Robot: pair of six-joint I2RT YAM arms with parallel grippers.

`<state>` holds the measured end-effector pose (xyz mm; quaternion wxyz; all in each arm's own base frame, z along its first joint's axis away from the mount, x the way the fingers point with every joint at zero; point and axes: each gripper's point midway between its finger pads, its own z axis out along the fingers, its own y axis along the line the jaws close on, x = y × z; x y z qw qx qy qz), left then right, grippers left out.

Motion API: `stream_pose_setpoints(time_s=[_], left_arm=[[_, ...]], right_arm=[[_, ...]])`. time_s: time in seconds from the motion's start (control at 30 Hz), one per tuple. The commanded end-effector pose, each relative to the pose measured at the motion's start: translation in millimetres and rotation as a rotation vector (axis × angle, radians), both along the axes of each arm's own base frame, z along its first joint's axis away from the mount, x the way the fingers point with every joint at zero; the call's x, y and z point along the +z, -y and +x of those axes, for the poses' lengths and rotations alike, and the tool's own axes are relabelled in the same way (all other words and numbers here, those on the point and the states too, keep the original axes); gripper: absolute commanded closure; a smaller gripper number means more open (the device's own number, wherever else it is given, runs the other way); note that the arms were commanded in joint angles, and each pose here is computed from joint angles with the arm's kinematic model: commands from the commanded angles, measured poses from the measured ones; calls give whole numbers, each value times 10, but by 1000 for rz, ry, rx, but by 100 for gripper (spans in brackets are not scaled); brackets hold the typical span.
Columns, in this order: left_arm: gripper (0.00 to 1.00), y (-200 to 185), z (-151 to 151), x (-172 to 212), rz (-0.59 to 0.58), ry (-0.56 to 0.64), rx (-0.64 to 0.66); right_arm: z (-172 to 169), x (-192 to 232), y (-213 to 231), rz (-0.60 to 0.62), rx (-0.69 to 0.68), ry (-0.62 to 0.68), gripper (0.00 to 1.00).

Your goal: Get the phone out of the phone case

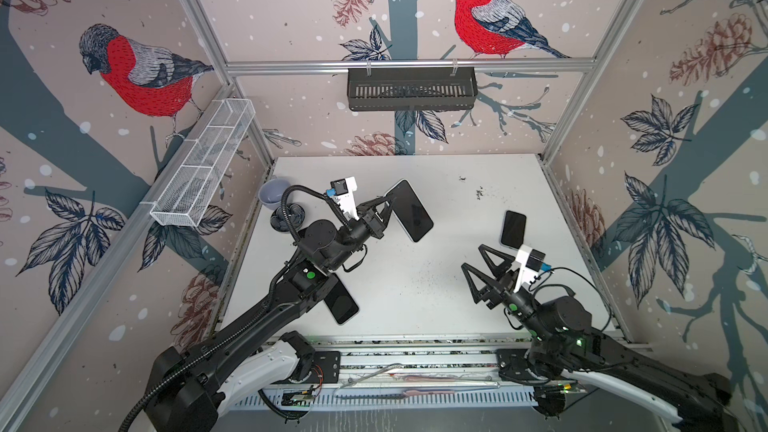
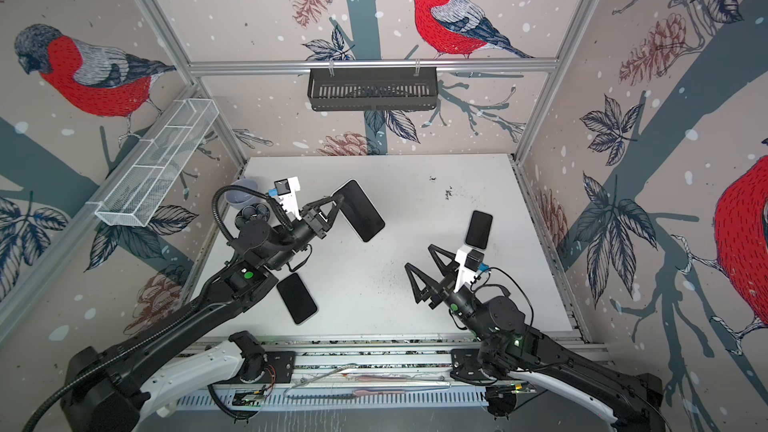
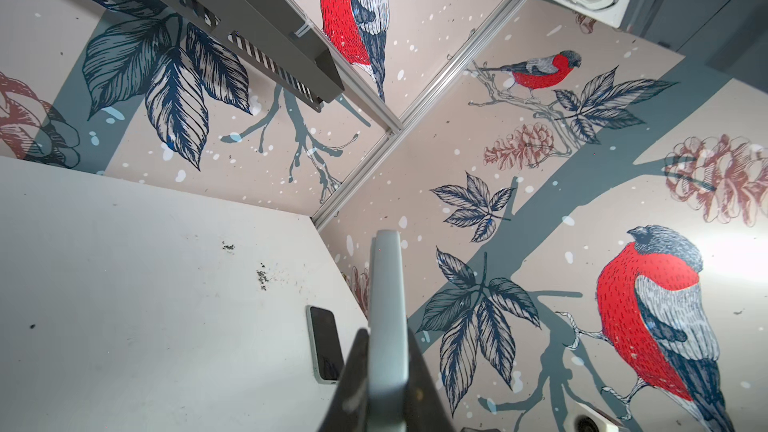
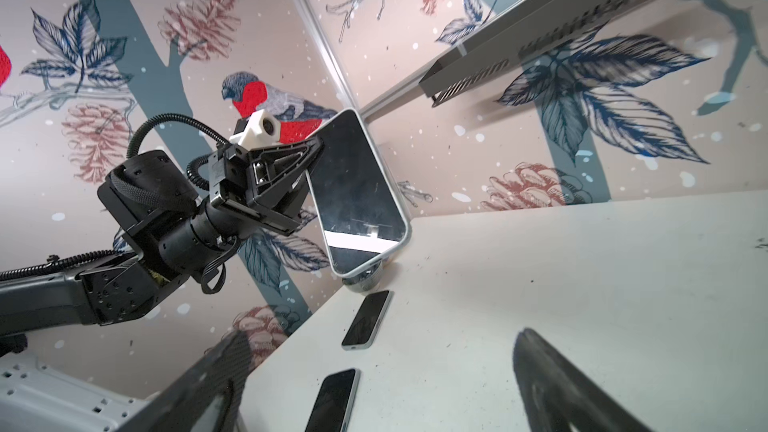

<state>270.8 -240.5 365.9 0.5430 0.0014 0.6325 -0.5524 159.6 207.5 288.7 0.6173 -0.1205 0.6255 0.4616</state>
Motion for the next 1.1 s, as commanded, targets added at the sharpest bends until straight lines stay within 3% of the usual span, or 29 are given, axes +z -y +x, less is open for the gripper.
stream_pose_setpoints(time_s=[0.0,0.17,0.3,0.67,0.93,1.07], left_arm=[[100,-154,-127,432,-218,98,-11],[100,-268,-198,455,-302,122,-4],[100,-386,-223,389,-349,122,28],[100,-421,-226,282,-453,73,-4],[100,-344,-266,286,-487,67,-47],[100,-325,-276,289,-483,68,-52]], right_arm=[[-107,25,-356,12,243,-78,0],[-44,67,-609,75,389,-143,0],[-135,154,-698,151,473,-105,0],[-84,135,-857,138,467,-77,0],[6,174,-916,183,522,-100,27],[15,209,-940,201,544,-98,35]])
